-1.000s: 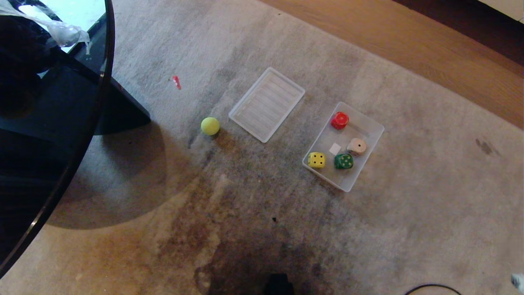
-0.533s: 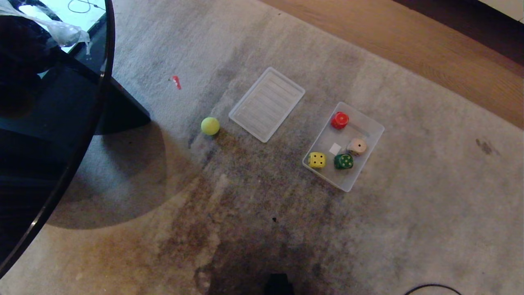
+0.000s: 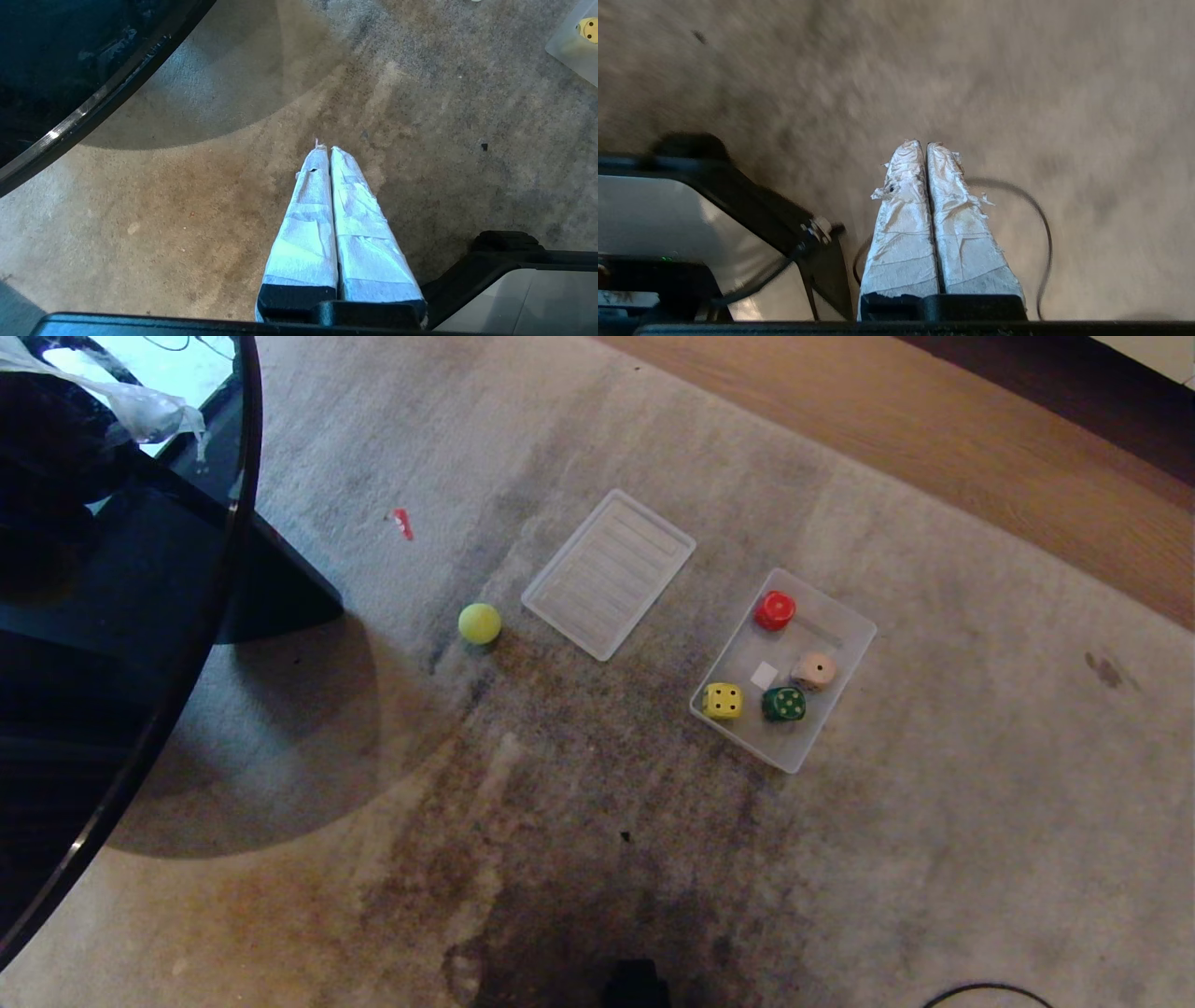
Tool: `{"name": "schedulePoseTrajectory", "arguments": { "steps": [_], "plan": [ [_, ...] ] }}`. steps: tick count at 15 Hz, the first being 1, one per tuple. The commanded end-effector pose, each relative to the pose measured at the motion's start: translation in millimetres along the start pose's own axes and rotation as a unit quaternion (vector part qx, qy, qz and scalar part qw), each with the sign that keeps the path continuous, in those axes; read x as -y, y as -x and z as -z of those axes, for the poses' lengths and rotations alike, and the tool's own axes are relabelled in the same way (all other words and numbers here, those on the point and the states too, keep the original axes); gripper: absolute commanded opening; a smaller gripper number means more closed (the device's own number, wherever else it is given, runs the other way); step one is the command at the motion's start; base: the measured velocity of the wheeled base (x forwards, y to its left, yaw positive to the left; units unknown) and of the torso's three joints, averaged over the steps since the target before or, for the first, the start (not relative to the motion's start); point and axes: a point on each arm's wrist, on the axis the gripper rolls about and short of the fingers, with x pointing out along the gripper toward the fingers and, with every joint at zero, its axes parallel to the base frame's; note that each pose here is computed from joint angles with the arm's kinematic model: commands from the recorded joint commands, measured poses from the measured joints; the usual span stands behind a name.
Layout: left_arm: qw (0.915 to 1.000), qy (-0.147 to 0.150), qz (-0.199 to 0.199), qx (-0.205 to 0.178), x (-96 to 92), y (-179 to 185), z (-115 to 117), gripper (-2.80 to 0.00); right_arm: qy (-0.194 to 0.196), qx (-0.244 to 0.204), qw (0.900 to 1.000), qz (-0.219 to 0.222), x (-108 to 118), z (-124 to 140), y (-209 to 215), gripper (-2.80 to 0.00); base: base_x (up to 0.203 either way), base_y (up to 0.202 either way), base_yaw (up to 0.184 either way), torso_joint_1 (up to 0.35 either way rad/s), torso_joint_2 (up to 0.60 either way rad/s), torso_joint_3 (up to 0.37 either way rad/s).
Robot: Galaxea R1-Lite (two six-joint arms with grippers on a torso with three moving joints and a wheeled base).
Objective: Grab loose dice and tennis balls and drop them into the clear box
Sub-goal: Pick up the ball on the floor
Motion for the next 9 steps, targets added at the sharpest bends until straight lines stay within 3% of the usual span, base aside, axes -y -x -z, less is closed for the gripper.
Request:
{"name": "schedulePoseTrajectory", "arguments": {
  "steps": [1,3,9],
  "plan": [
    [1.0000,0.000,0.000,0.000,0.0,0.0,0.1,-2.80,0.004,0.089,0.996,0.000,-0.6,5.7,12.8,-2.80,0.000,0.000,0.000,0.000,0.00,0.000],
    [1.0000,0.000,0.000,0.000,0.0,0.0,0.2,-2.80,0.001,0.123,0.992,0.003,-0.8,7.8,15.8,-2.80,0.000,0.000,0.000,0.000,0.00,0.000],
    [1.0000,0.000,0.000,0.000,0.0,0.0,0.2,-2.80,-0.006,0.122,0.993,0.003,-0.7,7.4,14.7,-2.80,0.000,0.000,0.000,0.000,0.00,0.000]
  ]
}}
